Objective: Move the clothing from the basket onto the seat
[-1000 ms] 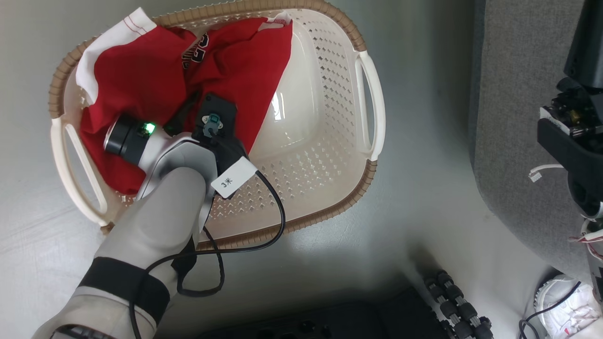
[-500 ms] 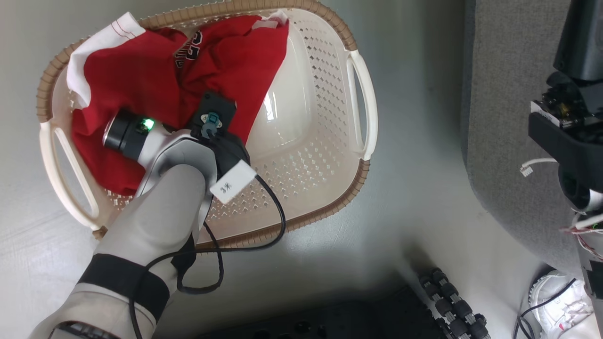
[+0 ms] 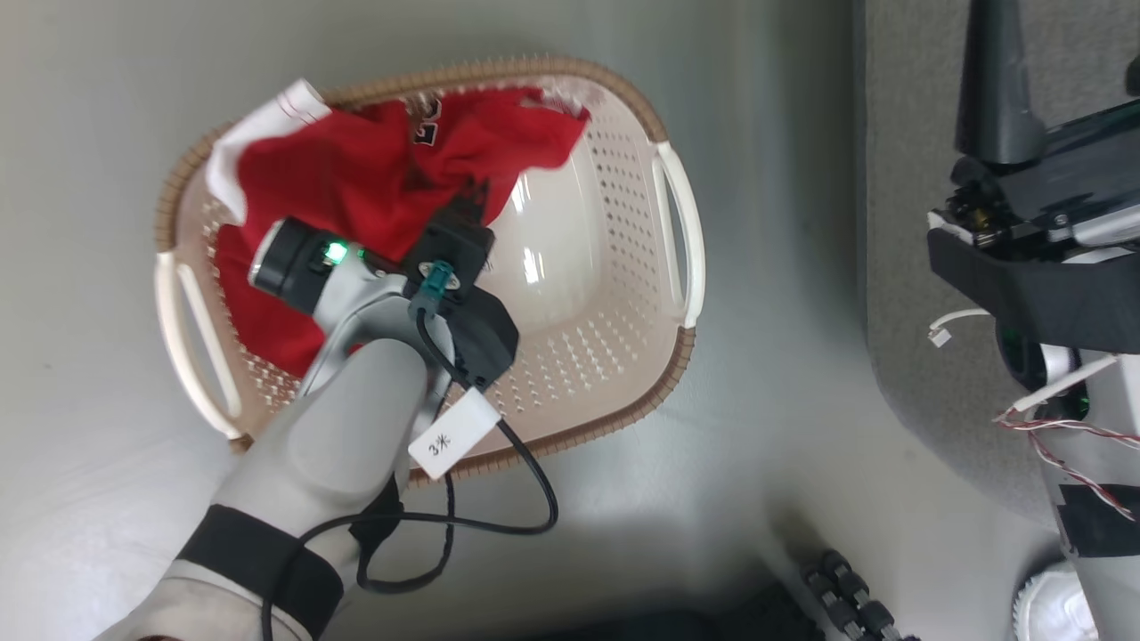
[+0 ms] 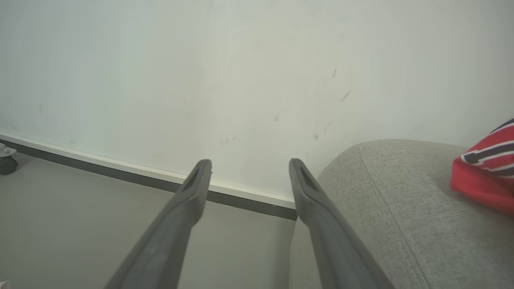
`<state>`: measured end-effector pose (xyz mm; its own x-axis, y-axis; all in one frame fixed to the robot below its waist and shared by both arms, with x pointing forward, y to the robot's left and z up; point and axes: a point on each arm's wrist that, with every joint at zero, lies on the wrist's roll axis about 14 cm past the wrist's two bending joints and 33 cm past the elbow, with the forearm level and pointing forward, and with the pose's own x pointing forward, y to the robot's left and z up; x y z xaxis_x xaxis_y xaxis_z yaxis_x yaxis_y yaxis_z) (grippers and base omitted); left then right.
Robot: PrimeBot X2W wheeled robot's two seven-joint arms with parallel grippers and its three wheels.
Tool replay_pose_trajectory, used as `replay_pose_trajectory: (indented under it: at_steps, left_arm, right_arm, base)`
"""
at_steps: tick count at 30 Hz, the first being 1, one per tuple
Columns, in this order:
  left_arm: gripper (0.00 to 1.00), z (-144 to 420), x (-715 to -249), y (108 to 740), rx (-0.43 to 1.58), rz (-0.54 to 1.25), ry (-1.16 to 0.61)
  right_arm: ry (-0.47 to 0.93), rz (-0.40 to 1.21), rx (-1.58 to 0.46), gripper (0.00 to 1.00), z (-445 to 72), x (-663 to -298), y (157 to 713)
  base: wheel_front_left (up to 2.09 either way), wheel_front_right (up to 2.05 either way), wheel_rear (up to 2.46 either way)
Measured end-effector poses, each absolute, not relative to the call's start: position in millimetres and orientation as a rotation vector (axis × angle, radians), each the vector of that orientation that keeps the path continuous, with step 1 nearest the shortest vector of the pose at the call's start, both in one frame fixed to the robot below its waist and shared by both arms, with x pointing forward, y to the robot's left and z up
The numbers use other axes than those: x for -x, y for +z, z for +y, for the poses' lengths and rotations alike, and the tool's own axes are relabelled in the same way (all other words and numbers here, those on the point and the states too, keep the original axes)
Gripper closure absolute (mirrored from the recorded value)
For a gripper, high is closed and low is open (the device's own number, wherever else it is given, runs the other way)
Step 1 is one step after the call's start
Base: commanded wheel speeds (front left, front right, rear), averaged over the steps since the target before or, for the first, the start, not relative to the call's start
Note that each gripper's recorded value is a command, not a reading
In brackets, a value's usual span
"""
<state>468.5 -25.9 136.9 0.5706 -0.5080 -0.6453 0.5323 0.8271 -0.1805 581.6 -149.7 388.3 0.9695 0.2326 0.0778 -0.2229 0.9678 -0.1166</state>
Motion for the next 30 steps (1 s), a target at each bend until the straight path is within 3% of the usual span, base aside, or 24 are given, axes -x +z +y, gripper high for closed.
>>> replay_pose_trajectory:
  at_steps: [12,30]
  left_arm:
    - [1.00,-33,-513,239,0.041,0.504,-0.621]
    - [1.00,7,-558,411,0.062,0.149,-0.538]
  right_arm:
    - [0.231,-0.066,0.075,0.00,-143,-568,410]
    - [0.305,-0.105,-0.006,0.00,-107,-548,467]
  base:
    - [0.00,0.00,0.00]
    - [0.00,0.00,0.00]
